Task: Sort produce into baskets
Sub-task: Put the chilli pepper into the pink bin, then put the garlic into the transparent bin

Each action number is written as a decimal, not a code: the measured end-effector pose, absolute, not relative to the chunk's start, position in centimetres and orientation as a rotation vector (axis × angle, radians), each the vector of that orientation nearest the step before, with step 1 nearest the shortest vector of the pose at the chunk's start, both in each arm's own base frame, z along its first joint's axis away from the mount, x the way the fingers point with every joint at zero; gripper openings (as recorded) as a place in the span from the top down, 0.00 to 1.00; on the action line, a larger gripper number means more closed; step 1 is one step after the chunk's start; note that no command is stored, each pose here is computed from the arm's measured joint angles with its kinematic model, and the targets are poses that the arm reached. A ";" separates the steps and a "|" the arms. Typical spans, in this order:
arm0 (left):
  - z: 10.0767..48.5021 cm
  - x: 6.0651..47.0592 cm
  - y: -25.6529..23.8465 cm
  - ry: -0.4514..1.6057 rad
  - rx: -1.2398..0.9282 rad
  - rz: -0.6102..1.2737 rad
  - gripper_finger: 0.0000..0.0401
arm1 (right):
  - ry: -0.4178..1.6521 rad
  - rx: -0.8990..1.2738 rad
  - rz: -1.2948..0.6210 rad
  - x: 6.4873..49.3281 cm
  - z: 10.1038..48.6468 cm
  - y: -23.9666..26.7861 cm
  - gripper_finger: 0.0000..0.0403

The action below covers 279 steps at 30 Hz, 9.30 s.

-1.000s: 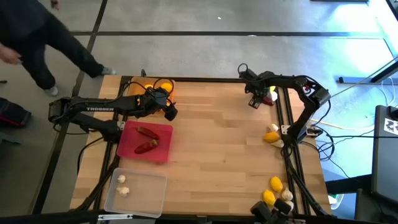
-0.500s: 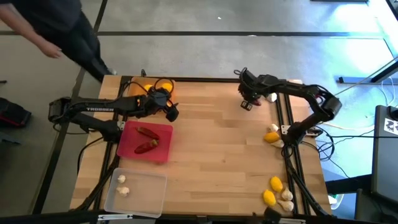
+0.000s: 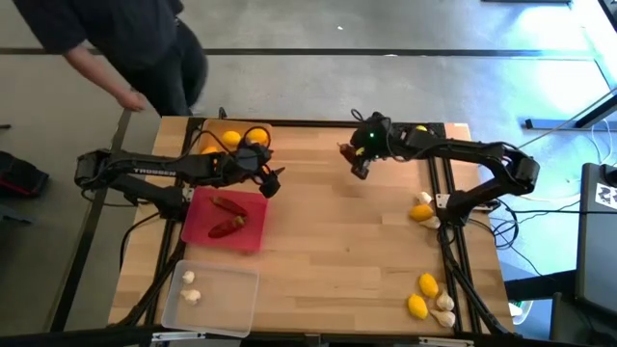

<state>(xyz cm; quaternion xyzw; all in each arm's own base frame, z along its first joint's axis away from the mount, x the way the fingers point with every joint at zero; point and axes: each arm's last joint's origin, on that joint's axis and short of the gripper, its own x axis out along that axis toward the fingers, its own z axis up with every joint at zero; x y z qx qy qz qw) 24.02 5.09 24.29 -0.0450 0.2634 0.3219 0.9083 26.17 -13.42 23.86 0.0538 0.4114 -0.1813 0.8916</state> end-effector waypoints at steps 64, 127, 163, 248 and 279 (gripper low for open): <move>21.5 28.6 1.1 0.086 -0.032 0.099 0.37 | 0.145 -0.075 0.082 34.5 27.6 -1.8 0.70; 18.4 15.2 -3.6 1.203 -0.439 0.455 0.72 | 0.504 0.045 0.077 28.5 29.1 -1.4 0.38; 24.5 21.1 -3.8 0.633 -0.048 0.252 0.44 | 0.658 0.033 -0.179 27.6 27.9 -2.1 0.38; 21.2 26.3 -1.6 0.559 0.073 0.311 0.44 | 1.556 0.445 -1.193 15.1 17.9 -21.8 0.59; 21.2 26.3 -1.6 0.555 0.072 0.311 0.44 | 1.587 0.431 -1.152 15.0 17.9 -21.7 0.92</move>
